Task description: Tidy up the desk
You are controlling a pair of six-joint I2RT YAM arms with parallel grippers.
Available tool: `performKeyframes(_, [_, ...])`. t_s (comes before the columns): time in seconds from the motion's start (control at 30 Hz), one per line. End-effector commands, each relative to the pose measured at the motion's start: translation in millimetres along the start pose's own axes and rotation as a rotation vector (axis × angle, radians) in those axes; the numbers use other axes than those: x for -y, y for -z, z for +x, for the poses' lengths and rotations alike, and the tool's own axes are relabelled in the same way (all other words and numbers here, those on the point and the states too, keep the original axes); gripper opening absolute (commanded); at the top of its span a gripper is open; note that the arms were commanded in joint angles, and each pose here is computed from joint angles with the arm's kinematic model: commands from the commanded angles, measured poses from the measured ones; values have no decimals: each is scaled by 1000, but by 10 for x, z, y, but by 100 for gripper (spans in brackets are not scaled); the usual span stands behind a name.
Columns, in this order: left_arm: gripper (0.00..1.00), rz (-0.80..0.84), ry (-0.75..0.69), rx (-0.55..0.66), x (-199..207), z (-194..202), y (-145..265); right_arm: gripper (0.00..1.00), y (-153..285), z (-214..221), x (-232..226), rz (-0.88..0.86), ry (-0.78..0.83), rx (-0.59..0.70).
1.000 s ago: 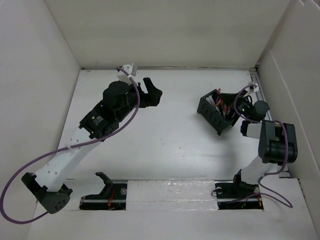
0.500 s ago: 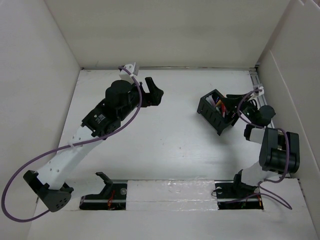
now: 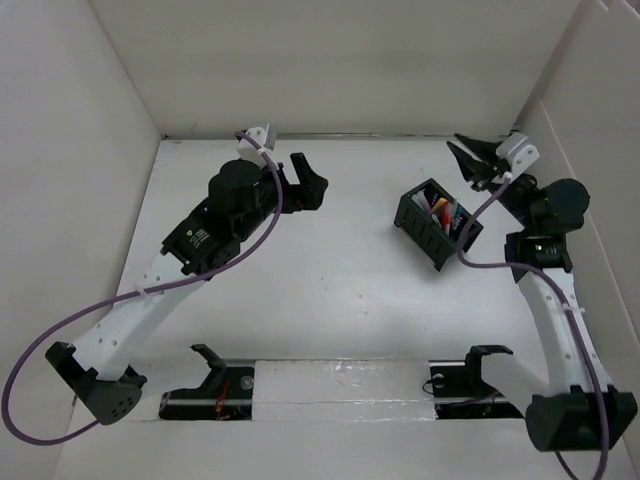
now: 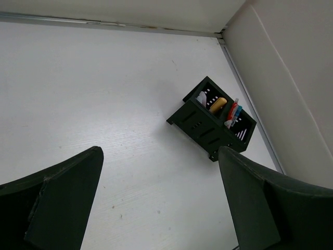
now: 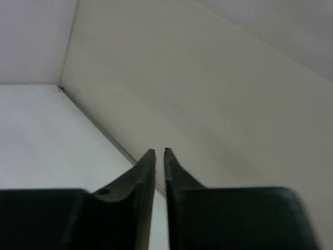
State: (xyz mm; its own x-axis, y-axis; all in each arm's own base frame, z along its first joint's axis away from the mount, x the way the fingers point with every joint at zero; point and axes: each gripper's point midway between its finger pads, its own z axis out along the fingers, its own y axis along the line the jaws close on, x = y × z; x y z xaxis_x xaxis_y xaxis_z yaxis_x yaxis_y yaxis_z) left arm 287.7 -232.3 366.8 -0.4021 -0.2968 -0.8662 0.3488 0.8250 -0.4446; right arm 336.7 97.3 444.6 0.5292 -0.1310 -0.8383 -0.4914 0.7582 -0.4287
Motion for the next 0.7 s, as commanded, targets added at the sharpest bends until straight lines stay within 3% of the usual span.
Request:
performKeyframes(0.0, [90,54,18,149,158,-495,250,10,107,77,-211,-20,128,-176])
performKeyframes(0.03, [90,49,18,157,144,-512,281,0,102,9,-339,-25,131,-179])
performKeyframes(0.13, [95,-18,33,202,-26,-597,530,0,370,-45,-707,-44,101,-248])
performKeyframes(0.23, [97,-80,49,223,-172,-600,618,0,576,-145,-795,-9,84,-252])
performKeyframes(0.27, [99,-98,51,225,-244,-566,708,8,684,-97,-832,1,62,-291])
performKeyframes(0.3, [99,-126,60,243,-311,-583,764,30,827,-239,-801,38,71,-268])
performKeyframes(0.4, [99,-150,84,279,-406,-611,936,64,1082,-378,-620,174,66,-278])
performKeyframes(0.53, [99,-153,107,336,-437,-731,1108,87,1349,-615,-287,364,82,-282])
performKeyframes(0.57, [99,-158,115,344,-450,-746,1133,100,1350,-648,-252,378,90,-277])
performKeyframes(0.67, [99,-147,118,350,-442,-743,1140,100,1301,-616,-213,385,97,-298])
